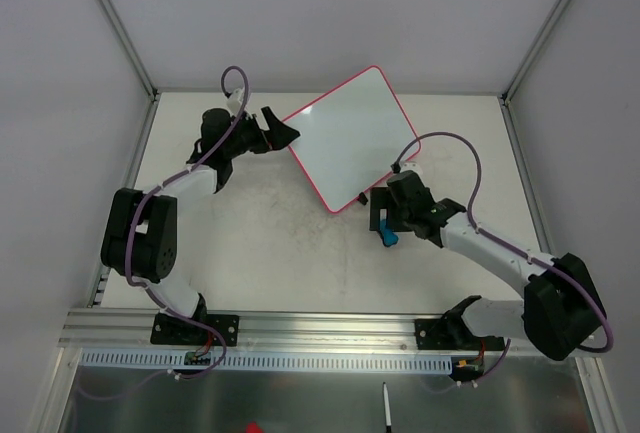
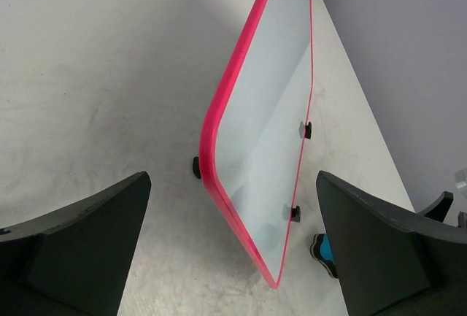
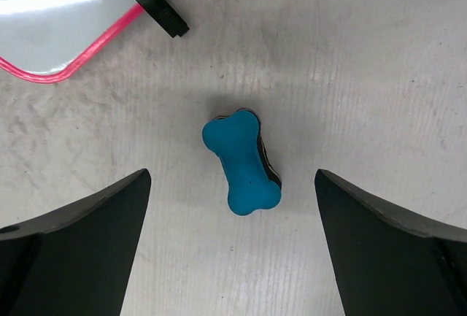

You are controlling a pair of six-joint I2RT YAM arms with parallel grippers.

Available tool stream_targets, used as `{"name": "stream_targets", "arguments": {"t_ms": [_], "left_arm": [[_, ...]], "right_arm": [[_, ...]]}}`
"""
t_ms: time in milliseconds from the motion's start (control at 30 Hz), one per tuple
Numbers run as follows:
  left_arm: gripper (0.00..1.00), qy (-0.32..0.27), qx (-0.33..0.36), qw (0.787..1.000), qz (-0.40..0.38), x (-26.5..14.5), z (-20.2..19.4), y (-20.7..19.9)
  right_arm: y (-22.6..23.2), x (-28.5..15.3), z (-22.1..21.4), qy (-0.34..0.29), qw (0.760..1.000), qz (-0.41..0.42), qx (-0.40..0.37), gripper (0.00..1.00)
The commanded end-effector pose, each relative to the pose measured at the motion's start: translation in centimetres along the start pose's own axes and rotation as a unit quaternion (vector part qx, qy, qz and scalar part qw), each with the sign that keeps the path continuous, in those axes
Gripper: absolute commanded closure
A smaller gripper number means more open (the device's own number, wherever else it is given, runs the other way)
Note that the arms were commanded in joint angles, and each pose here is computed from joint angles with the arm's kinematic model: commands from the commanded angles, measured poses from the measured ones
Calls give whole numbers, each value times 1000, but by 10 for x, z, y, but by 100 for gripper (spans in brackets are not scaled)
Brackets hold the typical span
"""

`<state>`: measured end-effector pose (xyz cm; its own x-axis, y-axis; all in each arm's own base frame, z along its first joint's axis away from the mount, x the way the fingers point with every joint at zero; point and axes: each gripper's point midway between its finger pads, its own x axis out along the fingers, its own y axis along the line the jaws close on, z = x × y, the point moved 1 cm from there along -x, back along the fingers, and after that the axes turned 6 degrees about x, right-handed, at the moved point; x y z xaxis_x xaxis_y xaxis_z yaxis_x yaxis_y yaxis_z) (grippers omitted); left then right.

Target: Erase the whiteboard

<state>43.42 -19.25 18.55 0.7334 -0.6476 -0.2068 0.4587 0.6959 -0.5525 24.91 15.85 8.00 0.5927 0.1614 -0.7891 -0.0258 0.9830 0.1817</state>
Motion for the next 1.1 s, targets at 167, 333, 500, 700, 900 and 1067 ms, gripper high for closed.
{"name": "stream_targets", "arguments": {"t_ms": [167, 333, 500, 700, 900, 1067], "left_arm": [[1, -28, 39, 999, 8, -32, 10, -20], [1, -26, 53, 998, 33, -51, 5, -20], [1, -27, 65, 996, 47, -70, 8, -26], [1, -25, 85, 992, 87, -101, 0, -25], [1, -17, 112, 989, 100, -128, -12, -29], [1, -21, 121, 987, 104, -149, -24, -32]], "right_arm": [[1, -24, 17, -47, 998, 32, -18, 1], [-1, -39, 26, -79, 996, 44, -19, 1], [-7, -53, 36, -104, 994, 37, -25, 1], [-11, -61, 40, -112, 992, 43, -30, 1], [-4, -71, 49, -111, 990, 87, -19, 1], [-3, -81, 59, -126, 987, 102, -21, 1]]}}
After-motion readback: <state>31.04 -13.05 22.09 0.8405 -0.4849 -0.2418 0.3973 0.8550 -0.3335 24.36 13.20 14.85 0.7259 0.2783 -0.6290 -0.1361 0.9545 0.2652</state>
